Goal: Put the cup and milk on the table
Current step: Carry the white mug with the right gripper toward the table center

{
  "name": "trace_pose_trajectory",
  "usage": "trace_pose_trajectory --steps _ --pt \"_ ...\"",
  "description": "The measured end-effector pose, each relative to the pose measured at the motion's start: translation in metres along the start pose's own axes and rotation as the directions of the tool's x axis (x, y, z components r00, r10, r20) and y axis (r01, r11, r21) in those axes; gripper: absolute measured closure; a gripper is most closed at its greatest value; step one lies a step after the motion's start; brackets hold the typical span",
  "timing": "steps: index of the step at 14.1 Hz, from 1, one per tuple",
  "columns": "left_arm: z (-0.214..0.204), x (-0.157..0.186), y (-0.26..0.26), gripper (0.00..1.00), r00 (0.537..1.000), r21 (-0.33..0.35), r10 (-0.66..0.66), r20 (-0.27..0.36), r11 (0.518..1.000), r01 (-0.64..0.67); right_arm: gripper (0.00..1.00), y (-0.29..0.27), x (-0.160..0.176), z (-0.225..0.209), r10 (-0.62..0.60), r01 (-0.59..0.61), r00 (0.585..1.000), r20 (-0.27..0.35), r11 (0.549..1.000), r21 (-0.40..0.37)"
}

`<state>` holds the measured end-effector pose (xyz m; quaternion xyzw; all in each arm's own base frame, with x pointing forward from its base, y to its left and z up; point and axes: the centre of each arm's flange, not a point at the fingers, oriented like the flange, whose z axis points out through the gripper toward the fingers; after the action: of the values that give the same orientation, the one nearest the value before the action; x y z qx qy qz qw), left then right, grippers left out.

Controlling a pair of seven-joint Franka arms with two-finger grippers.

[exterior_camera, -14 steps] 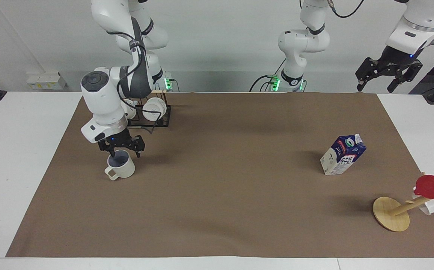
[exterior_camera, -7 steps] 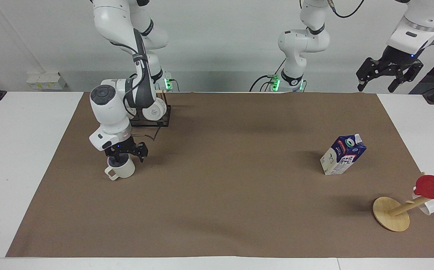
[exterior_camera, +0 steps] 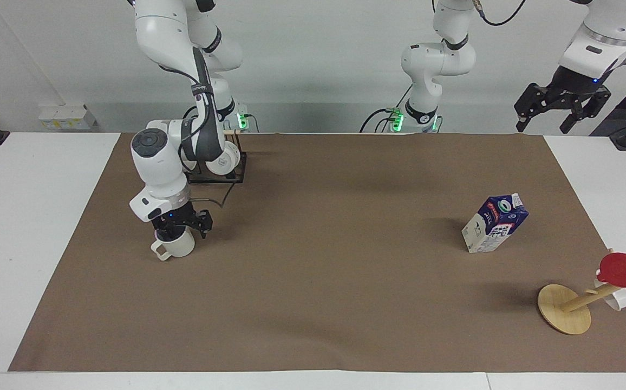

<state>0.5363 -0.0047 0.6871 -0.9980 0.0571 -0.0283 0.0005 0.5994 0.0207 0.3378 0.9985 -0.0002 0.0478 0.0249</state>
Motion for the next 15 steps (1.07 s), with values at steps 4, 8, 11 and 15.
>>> trace_pose_trajectory --steps 4,8,11,15 --pt "0.0 0.0 0.0 0.0 1.0 0.0 0.0 0.0 1.0 0.0 0.75 0.001 0.001 -0.001 0.002 -0.002 1.0 -0.004 1.0 0.0" --pt "0.0 0.0 0.001 0.0 1.0 0.0 0.002 0.001 1.0 -0.002 0.96 0.002 0.009 -0.007 0.047 -0.047 0.999 -0.02 0.998 0.038" --pt "0.0 0.0 0.004 0.0 1.0 0.0 0.007 0.001 1.0 -0.007 0.96 0.0 0.021 -0.017 0.129 -0.126 0.991 -0.039 0.989 0.082" --pt "0.0 0.0 0.004 0.0 1.0 0.0 0.007 0.002 1.0 -0.007 0.96 -0.012 0.036 -0.047 0.194 -0.19 0.98 -0.034 0.977 0.093"
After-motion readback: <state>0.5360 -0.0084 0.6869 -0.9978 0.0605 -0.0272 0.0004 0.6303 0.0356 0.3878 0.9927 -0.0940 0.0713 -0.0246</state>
